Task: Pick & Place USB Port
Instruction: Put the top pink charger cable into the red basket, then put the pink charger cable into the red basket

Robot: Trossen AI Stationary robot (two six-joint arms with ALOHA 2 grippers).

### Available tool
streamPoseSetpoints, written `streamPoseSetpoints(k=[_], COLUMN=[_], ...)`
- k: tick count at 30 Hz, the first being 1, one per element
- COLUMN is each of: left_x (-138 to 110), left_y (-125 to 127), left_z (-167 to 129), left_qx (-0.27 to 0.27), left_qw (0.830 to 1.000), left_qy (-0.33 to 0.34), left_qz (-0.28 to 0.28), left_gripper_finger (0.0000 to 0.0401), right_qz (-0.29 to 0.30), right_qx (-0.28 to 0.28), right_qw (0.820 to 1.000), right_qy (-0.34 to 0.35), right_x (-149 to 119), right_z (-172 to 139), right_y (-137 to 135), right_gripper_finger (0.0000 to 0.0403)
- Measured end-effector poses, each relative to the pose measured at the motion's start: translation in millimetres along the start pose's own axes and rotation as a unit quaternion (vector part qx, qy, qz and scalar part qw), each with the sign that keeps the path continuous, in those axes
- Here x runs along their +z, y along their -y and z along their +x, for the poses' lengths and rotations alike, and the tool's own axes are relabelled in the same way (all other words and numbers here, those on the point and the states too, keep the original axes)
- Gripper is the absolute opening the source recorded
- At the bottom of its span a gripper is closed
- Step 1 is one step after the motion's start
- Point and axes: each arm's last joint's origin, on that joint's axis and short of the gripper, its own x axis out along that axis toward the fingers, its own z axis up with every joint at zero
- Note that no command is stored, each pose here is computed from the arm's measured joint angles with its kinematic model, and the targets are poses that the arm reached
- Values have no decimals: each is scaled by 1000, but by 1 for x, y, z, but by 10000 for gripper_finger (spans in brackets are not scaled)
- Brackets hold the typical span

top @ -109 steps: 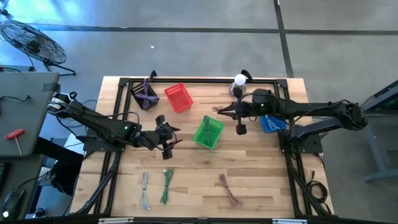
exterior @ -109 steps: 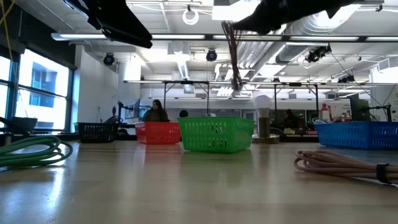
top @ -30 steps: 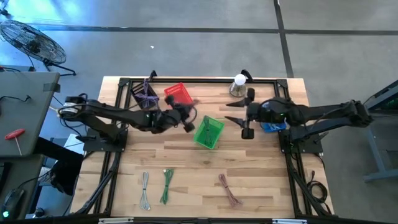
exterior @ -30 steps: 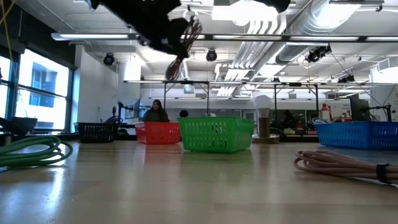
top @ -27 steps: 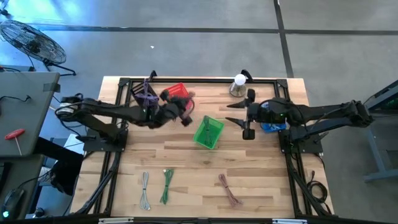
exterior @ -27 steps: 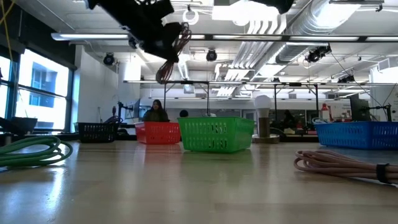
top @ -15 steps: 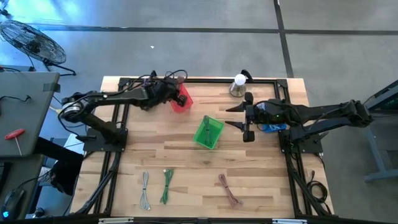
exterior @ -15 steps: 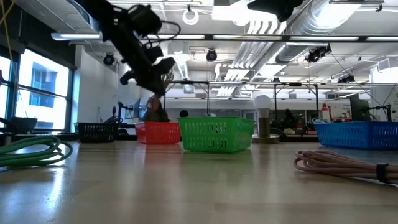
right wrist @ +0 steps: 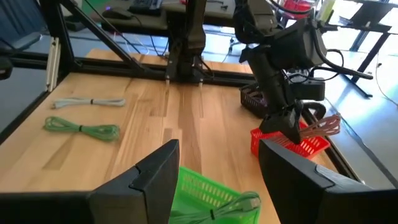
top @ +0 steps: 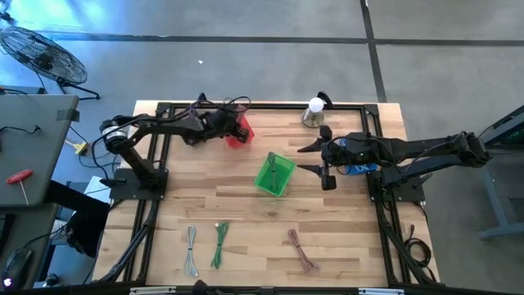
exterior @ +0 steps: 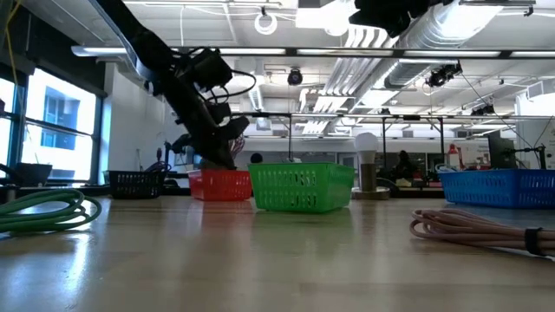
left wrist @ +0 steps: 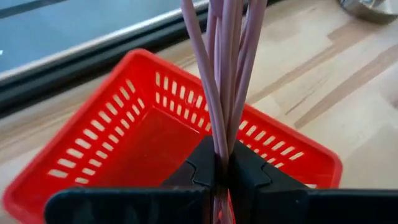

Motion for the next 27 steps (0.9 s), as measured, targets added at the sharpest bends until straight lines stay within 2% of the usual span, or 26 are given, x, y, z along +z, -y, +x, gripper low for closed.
streamPoseSetpoints(k=[5, 9, 21, 27], left_x=[-3, -4, -7, -4], left_y=[1, 2, 0, 3], left_z=[5, 5, 5, -1], left_qx=[-7, -9, -3, -47], left_qw=[1000, 1000, 1000, 998], left_qy=[-9, -9, -24, -36], left_qz=[6, 8, 10, 7], left_gripper_finger=[18, 35, 156, 214], right_qz=[0, 1, 1, 0], right_qx=[13, 27, 28, 29], right_qw=[1000, 1000, 1000, 999], right_qy=[-8, -8, -8, -21], right_x=[-2, -2, -2, -4], right_z=[0, 0, 0, 0], right_y=[-1, -2, -2, -2], right_gripper_finger=[211, 212, 212, 210])
